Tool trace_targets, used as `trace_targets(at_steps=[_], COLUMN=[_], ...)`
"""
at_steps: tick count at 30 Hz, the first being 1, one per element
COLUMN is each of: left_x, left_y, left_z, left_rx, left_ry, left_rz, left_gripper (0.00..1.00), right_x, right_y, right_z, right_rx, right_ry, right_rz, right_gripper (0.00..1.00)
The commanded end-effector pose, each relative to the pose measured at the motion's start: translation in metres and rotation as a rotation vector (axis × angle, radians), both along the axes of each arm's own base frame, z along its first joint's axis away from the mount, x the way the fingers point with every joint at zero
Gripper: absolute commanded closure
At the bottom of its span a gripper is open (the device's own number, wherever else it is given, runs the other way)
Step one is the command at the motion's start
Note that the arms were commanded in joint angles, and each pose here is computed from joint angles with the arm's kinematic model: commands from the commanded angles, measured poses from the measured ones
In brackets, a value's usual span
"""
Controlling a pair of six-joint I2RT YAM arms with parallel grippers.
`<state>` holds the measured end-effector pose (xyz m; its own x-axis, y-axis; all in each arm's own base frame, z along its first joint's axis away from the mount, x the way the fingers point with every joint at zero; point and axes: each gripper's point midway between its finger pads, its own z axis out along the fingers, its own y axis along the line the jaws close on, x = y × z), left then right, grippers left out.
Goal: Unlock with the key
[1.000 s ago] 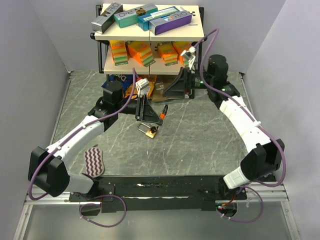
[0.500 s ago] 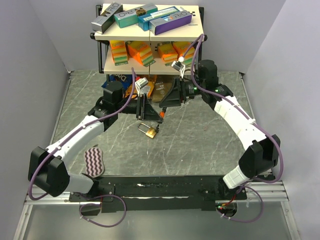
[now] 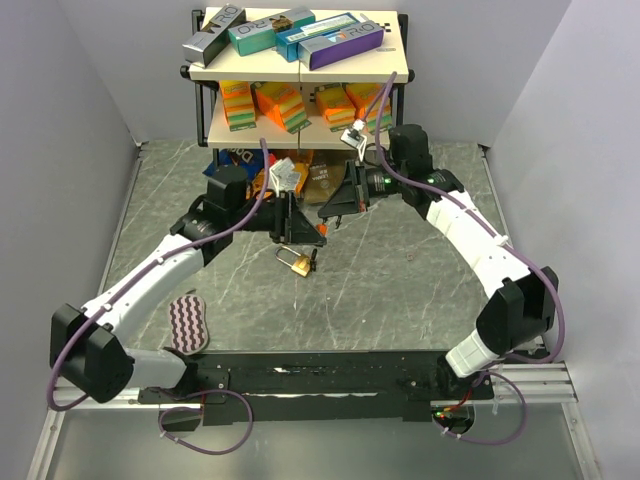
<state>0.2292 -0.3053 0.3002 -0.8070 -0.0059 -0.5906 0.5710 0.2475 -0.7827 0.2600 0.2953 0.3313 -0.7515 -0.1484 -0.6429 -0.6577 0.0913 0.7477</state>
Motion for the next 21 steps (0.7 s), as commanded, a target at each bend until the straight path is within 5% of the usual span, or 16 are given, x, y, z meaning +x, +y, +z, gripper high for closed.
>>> trace_targets(at_steps=[1,9,18,21], left_x=[0.039,0.065,0.062,0.06], left_y=[0.019,0.037,0.03,0.03], left_z=[0.005,-0.031,-0.035,-0.041], left_rx=[0.186,0.51,0.526,0.536], left_ry=[-0.131,-0.104,-0.101,-0.091], left_rz=[0.258,0.554,0.563,0.553], left_gripper=[0.99,0.99,0.99,0.99], right_x=[0.004,0.034,0.043,0.043], right_y=[0.003,0.006,0.004,0.005], right_z=[0.005,-0.025,-0.031,-0.032], right_rx=[-0.067,-0.32,-0.36,-0.355], right_ry=[-0.062,-0.056,-0.048,-0.043], right_rz=[-0.045,-0.265,-0.331,-0.328], right_gripper=[1.0,1.0,1.0,0.87])
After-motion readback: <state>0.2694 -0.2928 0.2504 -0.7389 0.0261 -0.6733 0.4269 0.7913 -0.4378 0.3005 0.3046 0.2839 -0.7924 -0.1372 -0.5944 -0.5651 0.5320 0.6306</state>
